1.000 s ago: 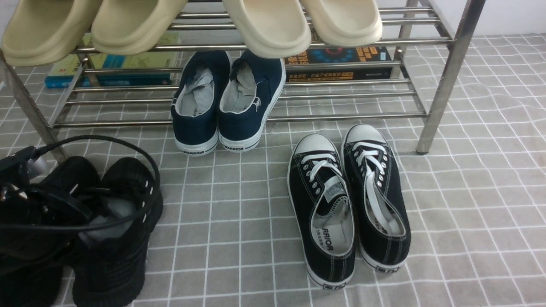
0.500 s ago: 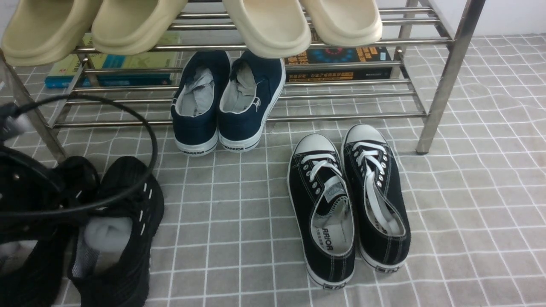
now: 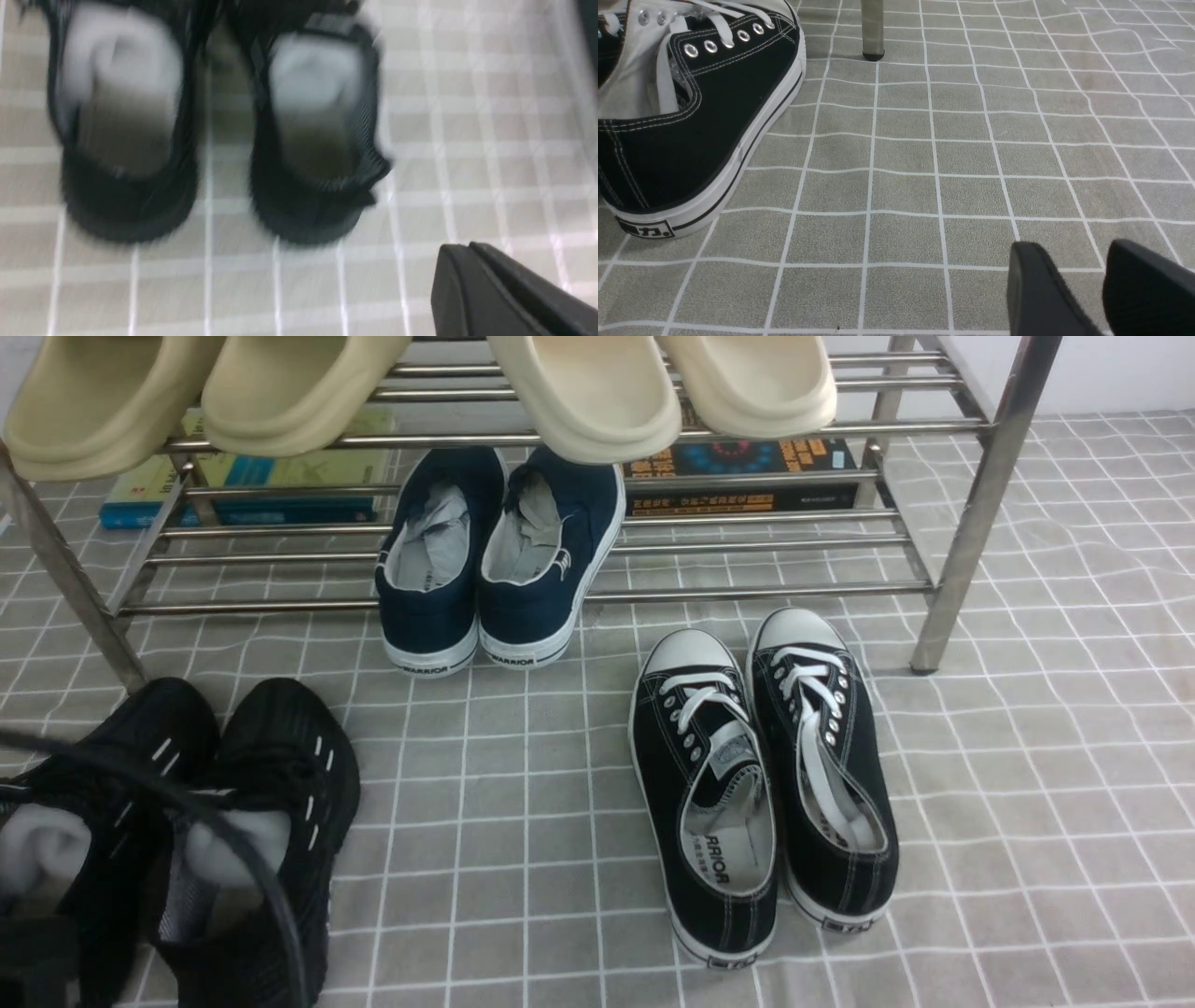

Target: Take the shoes off the shelf with your hand from the grey coffee tablecloth.

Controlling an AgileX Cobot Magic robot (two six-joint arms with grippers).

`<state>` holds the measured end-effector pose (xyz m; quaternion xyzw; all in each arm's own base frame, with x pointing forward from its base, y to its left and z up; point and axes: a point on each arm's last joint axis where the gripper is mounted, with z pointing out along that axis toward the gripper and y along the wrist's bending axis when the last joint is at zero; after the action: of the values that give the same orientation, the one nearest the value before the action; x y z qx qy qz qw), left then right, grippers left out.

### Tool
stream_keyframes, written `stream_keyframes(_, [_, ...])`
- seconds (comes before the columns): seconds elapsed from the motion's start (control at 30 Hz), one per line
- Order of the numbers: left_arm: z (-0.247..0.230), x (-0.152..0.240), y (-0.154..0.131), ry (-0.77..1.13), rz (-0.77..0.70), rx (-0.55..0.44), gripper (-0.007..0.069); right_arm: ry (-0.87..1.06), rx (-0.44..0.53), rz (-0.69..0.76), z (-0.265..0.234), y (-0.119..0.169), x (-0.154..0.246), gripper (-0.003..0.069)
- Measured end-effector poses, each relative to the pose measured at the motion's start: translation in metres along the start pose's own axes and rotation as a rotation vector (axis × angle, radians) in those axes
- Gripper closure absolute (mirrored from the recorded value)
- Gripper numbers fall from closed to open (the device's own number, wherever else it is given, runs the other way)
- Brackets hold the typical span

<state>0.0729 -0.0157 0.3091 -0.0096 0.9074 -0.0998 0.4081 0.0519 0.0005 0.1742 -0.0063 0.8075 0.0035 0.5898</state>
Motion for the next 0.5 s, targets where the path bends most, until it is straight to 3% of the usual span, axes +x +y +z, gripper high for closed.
stream_keyframes(0.17, [0.001,0.029,0.005,-0.243,0.016,-0.003,0.0624,0.000,0.000,0.000,0.000,0.000,0.000,0.0420])
stream_keyframes(0.5, [0.015,0.046,0.015,-0.345,0.061,-0.061,0.0621,0.000,0.000,0.000,0.000,0.000,0.000,0.0420])
